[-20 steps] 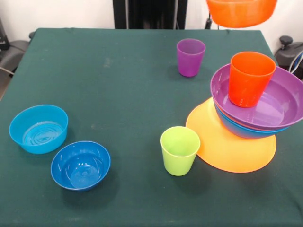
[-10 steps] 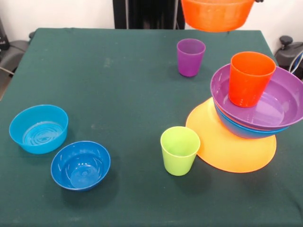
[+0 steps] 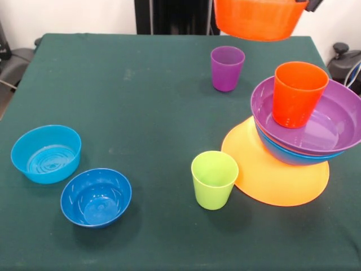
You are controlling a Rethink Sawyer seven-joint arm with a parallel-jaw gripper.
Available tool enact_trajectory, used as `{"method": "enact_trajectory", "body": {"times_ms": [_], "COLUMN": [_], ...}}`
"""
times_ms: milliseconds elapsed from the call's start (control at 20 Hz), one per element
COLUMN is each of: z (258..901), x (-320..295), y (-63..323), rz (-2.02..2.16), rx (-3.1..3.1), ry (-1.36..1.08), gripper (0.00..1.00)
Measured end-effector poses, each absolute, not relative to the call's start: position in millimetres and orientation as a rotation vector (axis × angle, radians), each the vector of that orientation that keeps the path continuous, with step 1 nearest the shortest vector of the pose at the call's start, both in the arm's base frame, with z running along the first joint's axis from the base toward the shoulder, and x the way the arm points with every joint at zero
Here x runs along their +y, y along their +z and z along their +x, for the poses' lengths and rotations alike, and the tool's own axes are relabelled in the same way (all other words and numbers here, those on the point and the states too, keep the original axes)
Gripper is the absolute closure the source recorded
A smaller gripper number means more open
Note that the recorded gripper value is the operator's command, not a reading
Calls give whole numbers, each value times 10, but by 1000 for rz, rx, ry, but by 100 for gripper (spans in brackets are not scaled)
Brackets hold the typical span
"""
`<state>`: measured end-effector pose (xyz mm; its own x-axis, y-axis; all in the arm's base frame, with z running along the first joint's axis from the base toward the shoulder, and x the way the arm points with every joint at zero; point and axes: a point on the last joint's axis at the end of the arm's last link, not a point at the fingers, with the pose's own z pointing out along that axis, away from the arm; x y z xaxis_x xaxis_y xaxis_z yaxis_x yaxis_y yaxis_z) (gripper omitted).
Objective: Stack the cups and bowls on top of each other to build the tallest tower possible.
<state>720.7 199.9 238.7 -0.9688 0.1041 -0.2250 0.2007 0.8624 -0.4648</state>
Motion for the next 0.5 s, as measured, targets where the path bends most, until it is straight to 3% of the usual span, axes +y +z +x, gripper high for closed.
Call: {"method": "enact_trajectory", "body": {"times_ms": [500], "z": [7302], "x": [2339], "y": [2196], "rz": [245], "rx": [2736], "ry": [-729], "gripper": [100]}}
